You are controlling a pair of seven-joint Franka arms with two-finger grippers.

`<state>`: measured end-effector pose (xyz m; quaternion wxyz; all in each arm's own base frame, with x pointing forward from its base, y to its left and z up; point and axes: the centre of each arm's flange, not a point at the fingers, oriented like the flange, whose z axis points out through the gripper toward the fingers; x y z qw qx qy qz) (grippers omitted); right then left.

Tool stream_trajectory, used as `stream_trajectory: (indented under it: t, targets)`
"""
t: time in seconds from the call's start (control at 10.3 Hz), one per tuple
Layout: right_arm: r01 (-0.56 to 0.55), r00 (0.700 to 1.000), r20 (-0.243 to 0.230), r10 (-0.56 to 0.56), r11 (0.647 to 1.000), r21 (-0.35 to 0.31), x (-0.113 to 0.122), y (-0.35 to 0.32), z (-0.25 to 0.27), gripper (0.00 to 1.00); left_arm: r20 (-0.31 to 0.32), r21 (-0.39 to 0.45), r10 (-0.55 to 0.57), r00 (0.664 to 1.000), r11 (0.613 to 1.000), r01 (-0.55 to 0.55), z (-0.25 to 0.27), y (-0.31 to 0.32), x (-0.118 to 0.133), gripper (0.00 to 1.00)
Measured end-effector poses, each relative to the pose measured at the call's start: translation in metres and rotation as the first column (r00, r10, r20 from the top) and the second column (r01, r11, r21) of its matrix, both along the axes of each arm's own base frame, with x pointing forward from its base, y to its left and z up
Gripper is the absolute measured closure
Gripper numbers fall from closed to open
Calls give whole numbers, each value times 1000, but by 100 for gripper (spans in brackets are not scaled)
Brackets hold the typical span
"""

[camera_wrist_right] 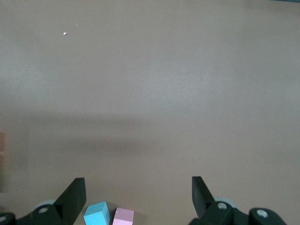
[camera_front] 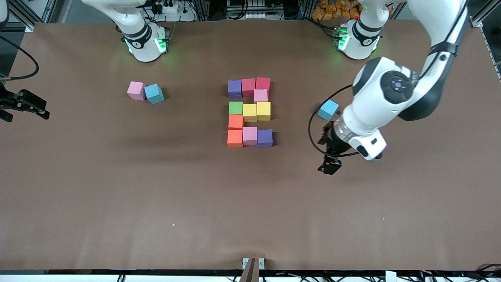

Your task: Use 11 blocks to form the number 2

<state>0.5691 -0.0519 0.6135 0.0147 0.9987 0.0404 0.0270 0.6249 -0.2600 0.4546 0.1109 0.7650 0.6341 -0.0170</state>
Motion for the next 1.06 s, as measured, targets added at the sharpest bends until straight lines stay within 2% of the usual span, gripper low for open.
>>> stream_trajectory:
  t: [0.19, 0.29, 0.58, 0.77, 1.06]
  targets:
    - [0, 1000, 0, 0, 1000, 0, 0, 0, 0, 0, -28, 43, -129, 991, 991, 130, 19, 23, 6, 0]
    - [1, 1000, 1, -1, 1000, 0, 0, -1, 0, 0, -45, 62, -221, 974, 973, 223, 35, 37, 9, 0]
    - [4, 1000, 2, -4, 1000, 0, 0, -2, 1, 0, -19, 115, -467, 884, 877, 466, 80, 78, 9, 0]
    - [4, 1000, 2, -4, 1000, 0, 0, -2, 0, 0, -18, 133, -522, 853, 844, 520, 90, 93, 8, 0]
    - [5, 1000, 2, -5, 1000, 0, 0, -3, 0, 0, 0, 162, -656, 755, 745, 647, 98, 104, 8, 0]
